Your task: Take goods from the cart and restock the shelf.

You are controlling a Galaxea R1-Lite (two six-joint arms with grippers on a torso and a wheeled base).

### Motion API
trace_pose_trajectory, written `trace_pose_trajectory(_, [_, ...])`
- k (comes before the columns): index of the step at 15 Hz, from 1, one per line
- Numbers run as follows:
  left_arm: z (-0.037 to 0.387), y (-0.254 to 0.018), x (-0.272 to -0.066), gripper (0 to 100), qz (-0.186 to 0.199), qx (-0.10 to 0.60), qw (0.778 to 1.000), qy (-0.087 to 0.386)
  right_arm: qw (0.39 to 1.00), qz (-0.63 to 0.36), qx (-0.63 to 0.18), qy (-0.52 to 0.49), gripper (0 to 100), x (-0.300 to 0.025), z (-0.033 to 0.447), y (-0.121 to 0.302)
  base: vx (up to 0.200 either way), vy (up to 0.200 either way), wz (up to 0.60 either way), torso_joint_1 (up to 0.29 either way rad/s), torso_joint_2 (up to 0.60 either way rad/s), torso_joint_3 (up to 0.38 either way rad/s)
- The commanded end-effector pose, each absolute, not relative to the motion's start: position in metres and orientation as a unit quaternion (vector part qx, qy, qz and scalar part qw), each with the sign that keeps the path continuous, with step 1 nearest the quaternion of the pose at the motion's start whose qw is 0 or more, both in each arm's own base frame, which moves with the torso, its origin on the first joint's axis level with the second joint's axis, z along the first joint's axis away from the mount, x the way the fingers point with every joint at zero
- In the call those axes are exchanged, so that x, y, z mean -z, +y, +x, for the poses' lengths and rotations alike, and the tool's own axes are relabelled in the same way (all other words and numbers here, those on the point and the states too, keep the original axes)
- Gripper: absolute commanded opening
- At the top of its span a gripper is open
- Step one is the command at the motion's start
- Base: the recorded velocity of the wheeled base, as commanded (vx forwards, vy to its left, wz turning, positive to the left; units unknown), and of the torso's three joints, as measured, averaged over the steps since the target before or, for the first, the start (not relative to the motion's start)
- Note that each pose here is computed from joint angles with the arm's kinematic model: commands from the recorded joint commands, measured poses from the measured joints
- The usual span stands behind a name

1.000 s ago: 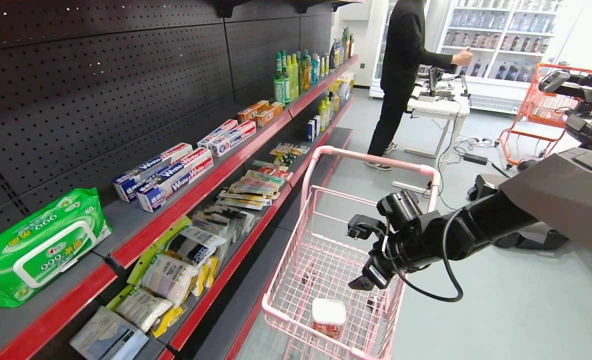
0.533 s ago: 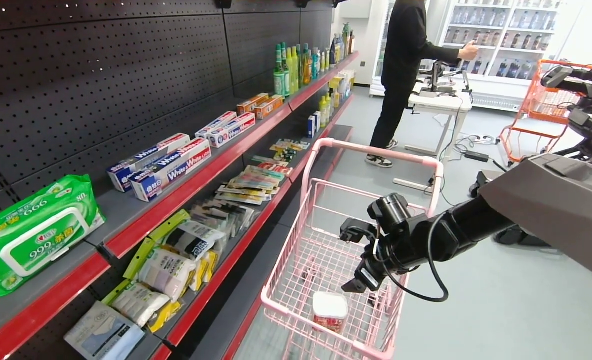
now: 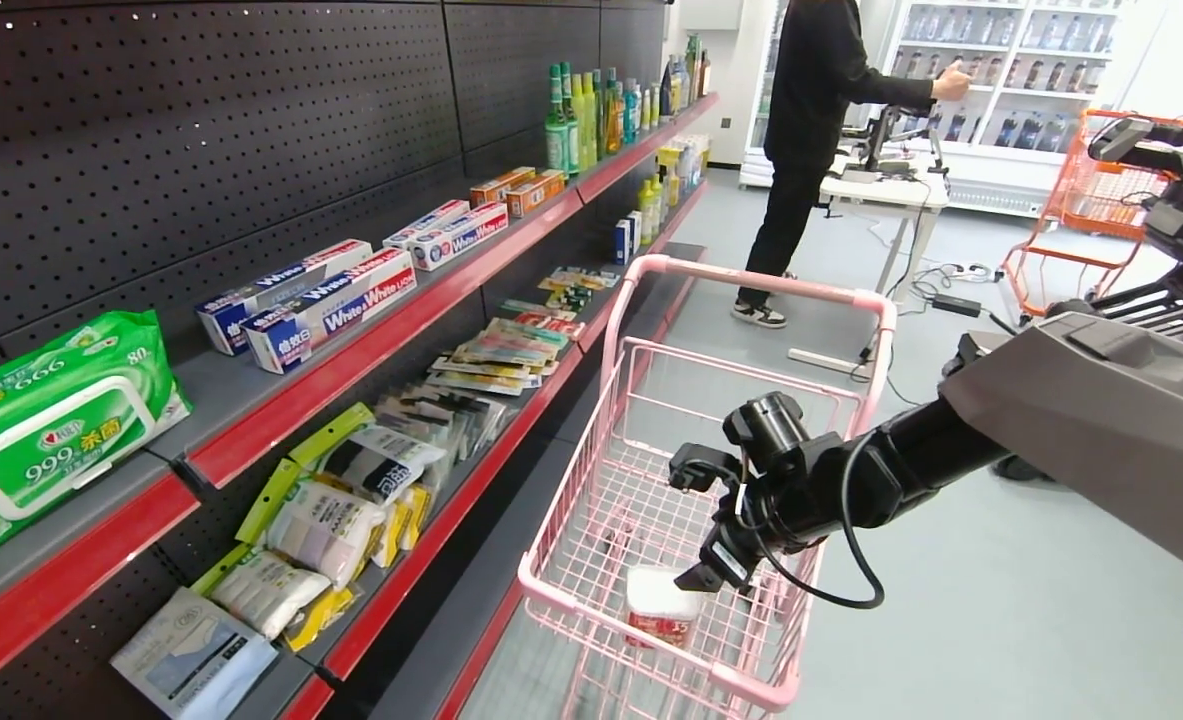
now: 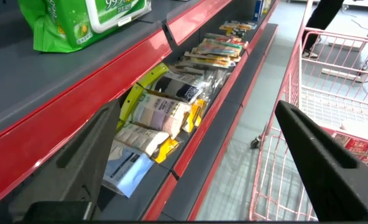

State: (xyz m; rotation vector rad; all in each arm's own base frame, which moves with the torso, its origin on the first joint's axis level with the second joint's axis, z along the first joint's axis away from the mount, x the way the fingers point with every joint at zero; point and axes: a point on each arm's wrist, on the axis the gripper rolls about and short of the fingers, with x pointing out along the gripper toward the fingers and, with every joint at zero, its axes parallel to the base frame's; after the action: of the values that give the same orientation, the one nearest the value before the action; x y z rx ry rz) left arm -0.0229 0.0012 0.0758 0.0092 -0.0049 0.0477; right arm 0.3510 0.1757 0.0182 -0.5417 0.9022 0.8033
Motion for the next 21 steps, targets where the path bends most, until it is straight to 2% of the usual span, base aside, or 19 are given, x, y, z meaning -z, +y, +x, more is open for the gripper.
trace_pose_trajectory(1, [-0.023, 0.001, -0.076, 100, 0.005, -0.024, 1.000, -0.002, 0.788, -0.252, -0.374, 0.419, 100, -0.018, 0.351, 0.176, 0.000, 0.000, 0.00, -0.046, 0.10, 0.061])
trace_pose_trajectory(3, [-0.023, 0.001, -0.076, 100, 0.005, -0.024, 1.000, -0.002, 0.785, -0.250, -0.380, 0.420, 100, -0.016, 0.350, 0.176, 0.000, 0.000, 0.00, -0.011, 0.03, 0.013])
trace_pose_trajectory(5, [-0.023, 0.001, -0.076, 100, 0.005, -0.024, 1.000, -0.002, 0.766, -0.247, -0.424, 0.414, 100, -0.008, 0.349, 0.176, 0.000, 0.000, 0.00, 0.000, 0.00, 0.000])
trace_pose_trajectory(8, [-0.023, 0.001, -0.076, 100, 0.005, -0.024, 1.000, -0.002, 0.737, -0.280, -0.457, 0.412, 100, 0.020, 0.350, 0.180, 0.000, 0.000, 0.00, 0.000, 0.00, 0.000])
trace_pose_trajectory(10, [-0.023, 0.001, -0.076, 100, 0.005, -0.024, 1.000, -0.002, 0.738, -0.285, -0.461, 0.402, 100, 0.037, 0.352, 0.187, 0.000, 0.000, 0.00, 0.000, 0.00, 0.000])
trace_pose_trajectory(21, [-0.023, 0.001, -0.076, 100, 0.005, -0.023, 1.000, -0.002, 0.731, -0.274, -0.474, 0.407, 100, 0.050, 0.354, 0.189, 0.000, 0.000, 0.00, 0.000, 0.00, 0.000])
